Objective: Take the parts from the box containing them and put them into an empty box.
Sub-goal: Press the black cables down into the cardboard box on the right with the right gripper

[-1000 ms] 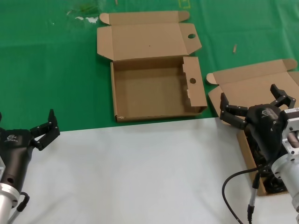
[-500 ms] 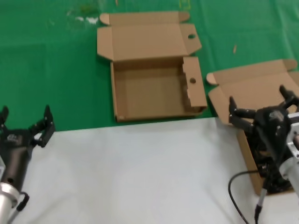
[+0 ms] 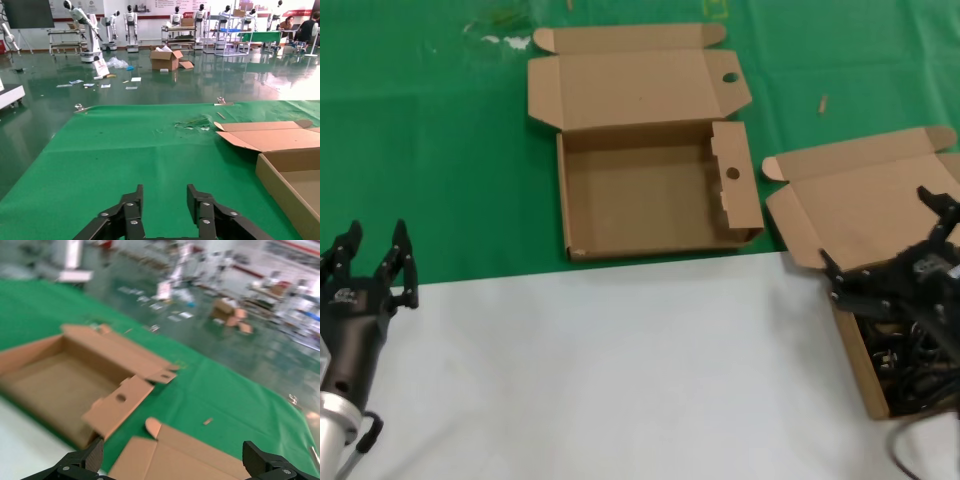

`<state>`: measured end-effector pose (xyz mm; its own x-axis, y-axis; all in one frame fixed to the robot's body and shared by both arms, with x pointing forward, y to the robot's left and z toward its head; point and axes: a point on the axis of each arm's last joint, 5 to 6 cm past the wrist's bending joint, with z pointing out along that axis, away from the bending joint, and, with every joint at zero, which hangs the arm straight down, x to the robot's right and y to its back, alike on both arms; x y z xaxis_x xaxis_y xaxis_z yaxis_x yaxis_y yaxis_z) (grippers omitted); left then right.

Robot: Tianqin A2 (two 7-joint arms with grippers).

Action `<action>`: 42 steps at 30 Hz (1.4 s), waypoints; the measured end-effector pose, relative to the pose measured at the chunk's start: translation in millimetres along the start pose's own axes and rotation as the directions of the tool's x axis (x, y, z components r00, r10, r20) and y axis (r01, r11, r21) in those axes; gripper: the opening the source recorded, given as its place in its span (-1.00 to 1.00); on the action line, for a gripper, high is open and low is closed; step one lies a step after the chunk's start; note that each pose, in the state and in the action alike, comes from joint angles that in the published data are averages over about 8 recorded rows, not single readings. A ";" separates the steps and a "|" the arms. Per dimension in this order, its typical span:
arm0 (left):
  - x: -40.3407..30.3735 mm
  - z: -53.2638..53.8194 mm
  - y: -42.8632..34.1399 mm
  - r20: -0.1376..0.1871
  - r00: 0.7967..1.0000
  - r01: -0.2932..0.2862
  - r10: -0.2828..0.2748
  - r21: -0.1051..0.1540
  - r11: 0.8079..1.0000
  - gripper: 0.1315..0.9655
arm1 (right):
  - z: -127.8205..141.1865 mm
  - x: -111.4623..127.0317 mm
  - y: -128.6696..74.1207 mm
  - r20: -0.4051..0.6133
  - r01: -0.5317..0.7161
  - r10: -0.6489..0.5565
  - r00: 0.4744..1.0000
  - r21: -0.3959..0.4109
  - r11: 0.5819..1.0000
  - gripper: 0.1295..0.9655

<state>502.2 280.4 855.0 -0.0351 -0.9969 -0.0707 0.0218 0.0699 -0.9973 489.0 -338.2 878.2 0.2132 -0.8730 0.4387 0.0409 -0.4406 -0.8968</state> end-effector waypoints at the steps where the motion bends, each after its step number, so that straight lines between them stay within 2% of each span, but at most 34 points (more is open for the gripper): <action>1: 0.0 0.0 0.0 0.000 1.000 0.000 0.000 0.000 1.000 -0.34 | -4.0 5.1 -1.9 0.026 0.030 -0.030 0.999 -0.009 0.999 1.00; 4: 0.0 0.0 0.0 0.000 1.000 0.000 0.000 0.000 1.000 -0.52 | -14.8 22.2 -8.6 0.107 0.123 -0.118 0.987 -0.038 0.992 1.00; 8: 0.0 0.0 0.0 0.000 1.000 0.000 0.000 0.000 1.000 -0.52 | -24.6 48.0 -18.7 0.215 0.249 -0.228 0.950 -0.074 0.966 1.00; 13: 0.0 0.0 0.0 0.000 1.000 0.000 0.000 0.000 1.000 -0.71 | -30.2 75.2 -26.3 0.339 0.393 -0.338 0.878 -0.110 0.913 1.00; 18: 0.0 0.0 0.0 0.000 1.000 0.000 0.000 0.000 1.000 -0.84 | -32.9 88.9 -21.4 0.439 0.511 -0.418 0.796 -0.114 0.852 1.00; 26: 0.0 0.0 0.0 0.000 1.000 0.000 0.000 0.000 1.000 -0.97 | -30.9 105.3 -16.3 0.558 0.672 -0.538 0.631 -0.048 0.739 1.00; 33: 0.0 0.0 0.0 0.000 1.000 0.000 0.000 0.000 1.000 -0.98 | -21.4 127.9 -29.0 0.622 0.772 -0.615 0.485 0.027 0.635 1.00; 42: 0.0 0.0 0.0 0.000 1.000 0.000 0.000 0.000 1.000 -0.98 | -2.1 155.8 -46.1 0.679 0.844 -0.660 0.322 0.109 0.525 1.00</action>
<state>502.2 280.4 855.0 -0.0351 -0.9969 -0.0706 0.0218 0.0699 -0.9973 518.3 -454.4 988.0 0.7042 0.1512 0.6937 0.3077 -0.9455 -0.1063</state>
